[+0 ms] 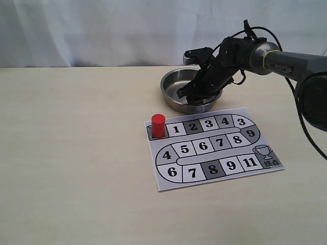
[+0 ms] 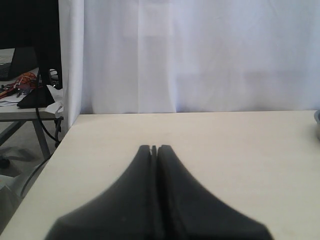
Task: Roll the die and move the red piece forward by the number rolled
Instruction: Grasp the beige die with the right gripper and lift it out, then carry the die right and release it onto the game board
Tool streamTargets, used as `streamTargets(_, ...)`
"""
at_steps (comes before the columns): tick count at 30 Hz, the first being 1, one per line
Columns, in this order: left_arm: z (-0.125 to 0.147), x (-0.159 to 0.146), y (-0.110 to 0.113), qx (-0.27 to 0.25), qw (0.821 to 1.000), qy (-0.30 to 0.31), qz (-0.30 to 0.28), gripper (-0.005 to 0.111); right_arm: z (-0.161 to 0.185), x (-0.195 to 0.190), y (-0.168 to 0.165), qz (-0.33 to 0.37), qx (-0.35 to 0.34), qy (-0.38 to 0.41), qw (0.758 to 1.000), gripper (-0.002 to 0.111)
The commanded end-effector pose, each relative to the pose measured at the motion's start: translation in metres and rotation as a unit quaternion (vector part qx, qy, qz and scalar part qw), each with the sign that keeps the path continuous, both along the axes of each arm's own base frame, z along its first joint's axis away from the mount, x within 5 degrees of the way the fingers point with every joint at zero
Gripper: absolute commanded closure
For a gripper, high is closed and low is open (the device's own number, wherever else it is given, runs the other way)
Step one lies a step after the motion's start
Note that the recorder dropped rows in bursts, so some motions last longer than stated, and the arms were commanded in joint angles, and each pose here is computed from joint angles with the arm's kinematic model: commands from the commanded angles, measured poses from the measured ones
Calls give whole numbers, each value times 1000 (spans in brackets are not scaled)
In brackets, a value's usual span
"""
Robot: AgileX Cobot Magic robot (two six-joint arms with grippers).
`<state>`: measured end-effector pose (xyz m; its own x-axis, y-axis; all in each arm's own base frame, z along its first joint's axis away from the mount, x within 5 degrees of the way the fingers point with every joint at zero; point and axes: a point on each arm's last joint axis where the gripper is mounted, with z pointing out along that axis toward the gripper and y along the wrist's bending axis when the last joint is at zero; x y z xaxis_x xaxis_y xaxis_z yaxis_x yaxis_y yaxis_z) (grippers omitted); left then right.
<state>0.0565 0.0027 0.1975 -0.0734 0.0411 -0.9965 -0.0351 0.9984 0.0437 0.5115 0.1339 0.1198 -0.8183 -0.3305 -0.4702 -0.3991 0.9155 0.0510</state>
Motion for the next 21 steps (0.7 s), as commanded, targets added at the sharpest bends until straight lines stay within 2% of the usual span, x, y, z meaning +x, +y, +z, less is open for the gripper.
streamTargets(1,3,0,0,-2,1000,-9,-1,107,4,1,1,-3,4,-8,1000,90)
streamTargets(4,3,0,0,-2,1000,-9,-1,107,5,1,1,-3,5,-10,1000,104)
streamTargets(6,3,0,0,-2,1000,-9,-1,107,12,2,1,0,5,-20,1000,104)
streamTargets(11,3,0,0,-2,1000,-9,-1,107,63,-1,0,-5,19,-65,998,104)
streamTargets(14,3,0,0,-2,1000,-9,-1,107,84,-11,-1,-6,22,-49,999,104)
streamTargets(16,3,0,0,-2,1000,-9,-1,107,98,-22,-7,-23,-2,-17,1000,104)
streamTargets(20,3,0,0,-2,1000,-9,-1,107,108,-48,-40,-100,-135,20,986,104)
streamTargets(21,3,0,0,-2,1000,-9,-1,107,112,-56,-44,-105,-147,20,983,104)
